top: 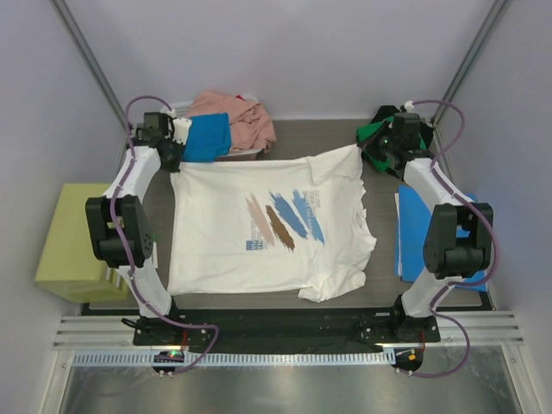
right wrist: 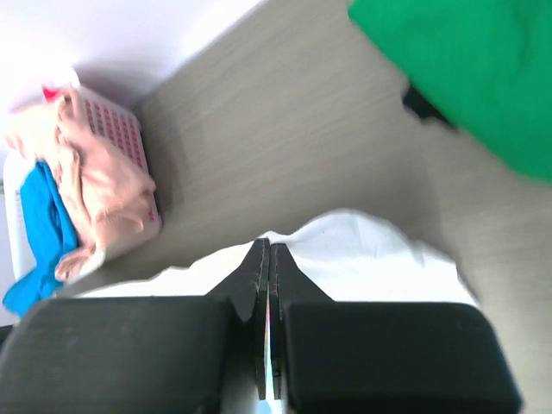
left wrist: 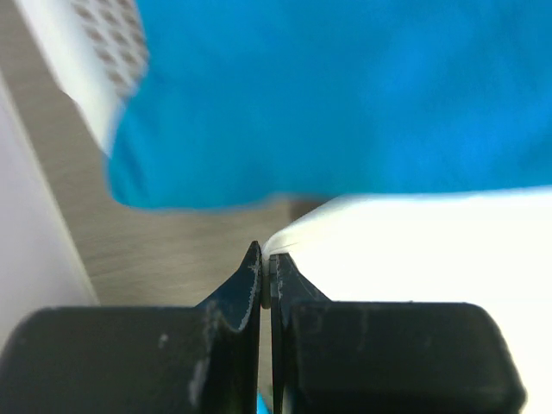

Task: Fold and stack the t-shirts
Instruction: Fold the tshirt

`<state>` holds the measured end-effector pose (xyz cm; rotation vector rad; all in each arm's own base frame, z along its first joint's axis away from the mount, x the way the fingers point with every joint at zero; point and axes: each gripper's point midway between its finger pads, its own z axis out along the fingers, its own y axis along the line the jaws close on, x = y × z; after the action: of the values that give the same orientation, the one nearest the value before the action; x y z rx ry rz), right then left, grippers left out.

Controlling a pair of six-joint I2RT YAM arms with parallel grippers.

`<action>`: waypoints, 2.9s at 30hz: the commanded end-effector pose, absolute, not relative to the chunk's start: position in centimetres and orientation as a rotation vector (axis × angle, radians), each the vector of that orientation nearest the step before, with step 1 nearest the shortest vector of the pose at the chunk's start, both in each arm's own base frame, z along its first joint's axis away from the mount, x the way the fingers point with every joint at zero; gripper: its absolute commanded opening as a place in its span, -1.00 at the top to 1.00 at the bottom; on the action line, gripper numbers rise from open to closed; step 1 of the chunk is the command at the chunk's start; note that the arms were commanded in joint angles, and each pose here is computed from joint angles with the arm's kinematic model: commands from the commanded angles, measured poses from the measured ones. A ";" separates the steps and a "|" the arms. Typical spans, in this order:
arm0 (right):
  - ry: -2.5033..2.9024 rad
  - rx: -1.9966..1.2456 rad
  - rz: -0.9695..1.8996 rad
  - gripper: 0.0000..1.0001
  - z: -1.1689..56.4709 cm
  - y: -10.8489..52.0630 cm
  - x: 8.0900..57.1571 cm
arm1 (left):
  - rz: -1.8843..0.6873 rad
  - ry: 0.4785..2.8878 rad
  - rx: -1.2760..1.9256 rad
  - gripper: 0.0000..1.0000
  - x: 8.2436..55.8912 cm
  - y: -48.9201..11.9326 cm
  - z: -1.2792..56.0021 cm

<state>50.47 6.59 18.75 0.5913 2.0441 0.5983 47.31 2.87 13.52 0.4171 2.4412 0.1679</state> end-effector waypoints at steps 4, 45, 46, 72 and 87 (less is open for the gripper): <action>2.034 0.655 0.671 0.98 21.8 6.9 43.8 | 0.024 2.377 0.509 1.00 40.1 0.7 16.5; 2.255 0.736 0.905 -0.72 15.7 14.2 45.1 | -0.319 2.688 0.468 -0.70 35.0 -3.5 7.3; 2.260 0.735 0.906 -0.72 15.2 14.5 45.1 | -0.312 2.677 0.464 -0.69 35.9 -3.5 7.4; 2.403 0.985 0.501 -0.73 4.9 7.1 38.4 | -0.216 2.657 0.423 -0.65 40.1 -0.6 7.9; 2.310 0.923 0.662 -0.74 12.1 7.1 40.5 | -0.309 2.624 0.328 -0.63 41.2 -1.0 8.6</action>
<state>36.62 5.70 7.16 1.0179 2.4114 0.5380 39.34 -0.19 5.90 0.3684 2.7241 -0.2601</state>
